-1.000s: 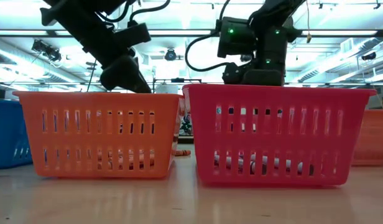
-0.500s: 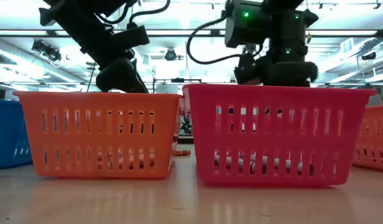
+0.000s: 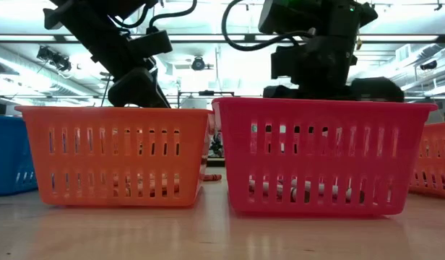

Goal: Sort crayons
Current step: Put the black crayon into the blue bin

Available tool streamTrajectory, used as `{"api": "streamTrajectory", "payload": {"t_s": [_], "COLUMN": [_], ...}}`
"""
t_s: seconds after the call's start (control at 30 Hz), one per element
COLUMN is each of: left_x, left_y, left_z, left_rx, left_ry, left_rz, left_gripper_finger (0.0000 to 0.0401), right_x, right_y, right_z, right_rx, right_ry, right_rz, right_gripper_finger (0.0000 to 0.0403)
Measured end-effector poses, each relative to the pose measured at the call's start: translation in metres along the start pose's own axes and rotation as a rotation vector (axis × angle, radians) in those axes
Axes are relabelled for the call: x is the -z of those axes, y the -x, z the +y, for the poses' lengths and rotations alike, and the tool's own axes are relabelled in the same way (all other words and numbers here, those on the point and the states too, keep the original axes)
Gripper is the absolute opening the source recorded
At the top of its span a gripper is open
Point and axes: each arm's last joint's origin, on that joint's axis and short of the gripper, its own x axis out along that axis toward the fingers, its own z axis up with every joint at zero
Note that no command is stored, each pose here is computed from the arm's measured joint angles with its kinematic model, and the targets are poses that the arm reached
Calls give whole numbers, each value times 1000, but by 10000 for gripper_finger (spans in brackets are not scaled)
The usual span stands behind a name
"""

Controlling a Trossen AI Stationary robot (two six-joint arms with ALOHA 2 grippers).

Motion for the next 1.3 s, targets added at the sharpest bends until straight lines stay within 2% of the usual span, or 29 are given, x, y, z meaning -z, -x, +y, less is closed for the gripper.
{"api": "streamTrajectory", "payload": {"t_s": [0.2,0.53,0.67,0.9,1.17,1.3], "left_x": [0,0,0,1,4,5], "left_y": [0,0,0,0,0,0], "left_z": [0,0,0,0,0,0], "left_rx": [0,-1,-1,-1,0,0], "left_ry": [1,-2,-8,-26,-49,-54], "left_rz": [1,2,2,8,36,42], "left_gripper_finger": [130,130,130,130,130,130], "right_x": [1,-3,-13,-25,-27,-26], "right_y": [-3,-3,0,-29,-34,-35], "right_z": [3,2,-2,-2,-3,-3], "right_rx": [-68,-66,-74,-130,-141,-164], "right_ry": [169,61,18,88,123,137], "right_rz": [-48,-84,-67,161,174,163], "right_gripper_finger": [116,116,116,116,116,98]}}
